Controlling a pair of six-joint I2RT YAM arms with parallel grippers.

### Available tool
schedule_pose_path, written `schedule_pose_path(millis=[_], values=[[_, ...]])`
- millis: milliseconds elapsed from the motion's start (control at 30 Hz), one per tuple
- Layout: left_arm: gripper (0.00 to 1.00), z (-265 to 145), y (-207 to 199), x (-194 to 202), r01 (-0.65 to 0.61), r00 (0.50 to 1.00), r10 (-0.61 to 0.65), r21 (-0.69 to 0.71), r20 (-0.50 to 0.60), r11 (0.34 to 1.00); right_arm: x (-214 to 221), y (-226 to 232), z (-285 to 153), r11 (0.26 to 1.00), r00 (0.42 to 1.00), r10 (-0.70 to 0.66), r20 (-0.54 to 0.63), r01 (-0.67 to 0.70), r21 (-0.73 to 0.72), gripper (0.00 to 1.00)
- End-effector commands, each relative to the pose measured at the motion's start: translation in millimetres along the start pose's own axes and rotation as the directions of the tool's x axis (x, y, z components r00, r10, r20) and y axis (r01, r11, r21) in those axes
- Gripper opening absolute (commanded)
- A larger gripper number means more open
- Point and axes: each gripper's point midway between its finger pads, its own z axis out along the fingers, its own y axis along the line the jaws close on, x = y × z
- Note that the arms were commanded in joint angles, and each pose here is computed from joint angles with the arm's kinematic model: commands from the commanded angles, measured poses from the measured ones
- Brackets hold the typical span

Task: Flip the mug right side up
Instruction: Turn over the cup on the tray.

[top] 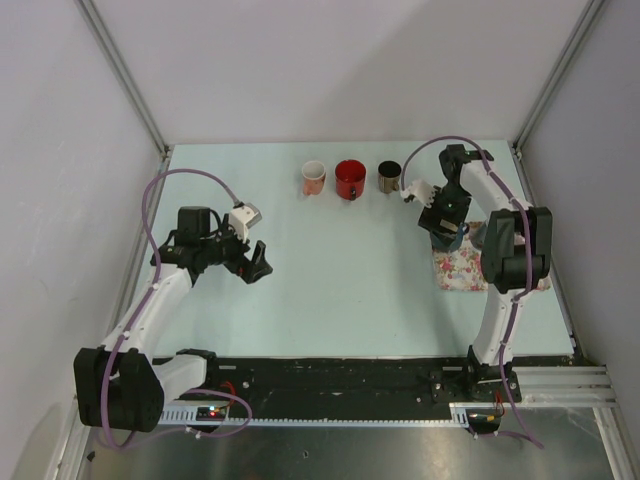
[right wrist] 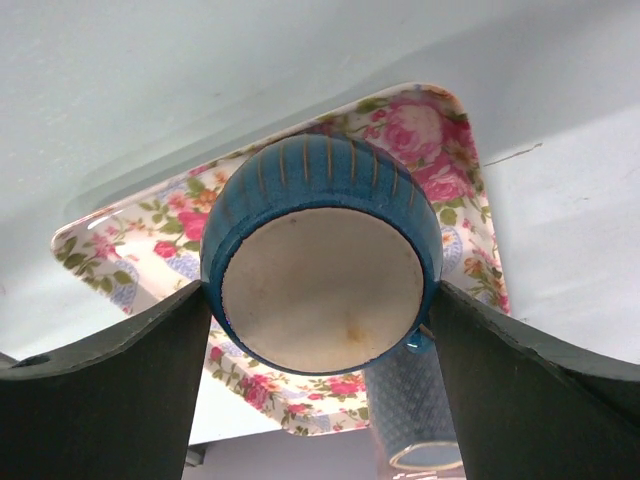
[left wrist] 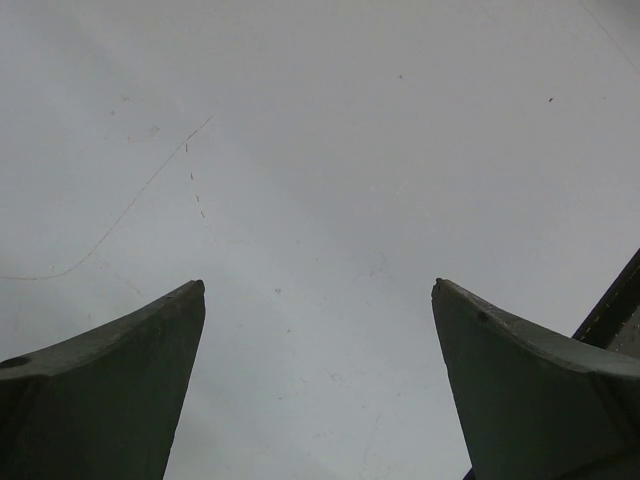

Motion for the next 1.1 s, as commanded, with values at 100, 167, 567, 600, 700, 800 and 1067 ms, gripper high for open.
schedule_pose_path(millis=[100, 167, 567, 600, 700, 800, 1067], values=[[0.98, -2, -1, -7, -0.019, 0.999, 0.018, 0.011, 0.034, 1.000, -13, 17, -49, 0.989, 0.987, -0.140, 0.077, 0.136, 0.054, 0.40], [0.98, -3, -2, -7, -0.020, 0.999, 0.019, 0.013, 0.035, 1.000, -17, 18, -57, 0.982, 0.980, -0.174, 0.095, 0.167, 0.084, 0.38], [0.98, -3, -2, -7, -0.017, 0.999, 0.016, 0.012, 0.038, 1.000, -42, 27, -49, 0.991, 0.987, -0.105, 0.121, 0.093, 0.101, 0.31], [0.98, -3, -2, -7, -0.016, 0.999, 0.016, 0.011, 0.037, 1.000, -48, 31, -48, 0.991, 0.985, -0.105, 0.135, 0.092, 0.102, 0.32], [0.98, -3, -1, -7, -0.016, 0.999, 0.015, 0.009, 0.036, 1.000, -74, 42, -45, 0.991, 0.979, -0.093, 0.183, 0.073, 0.113, 0.32], [0.98, -4, -1, -7, -0.016, 0.999, 0.016, 0.006, 0.037, 1.000, -97, 52, -38, 0.991, 0.973, -0.076, 0.218, 0.049, 0.127, 0.32], [0.98, -4, 0, -7, -0.012, 0.999, 0.011, 0.004, 0.039, 1.000, -145, 70, -13, 0.979, 0.964, -0.002, 0.267, -0.052, 0.196, 0.31]])
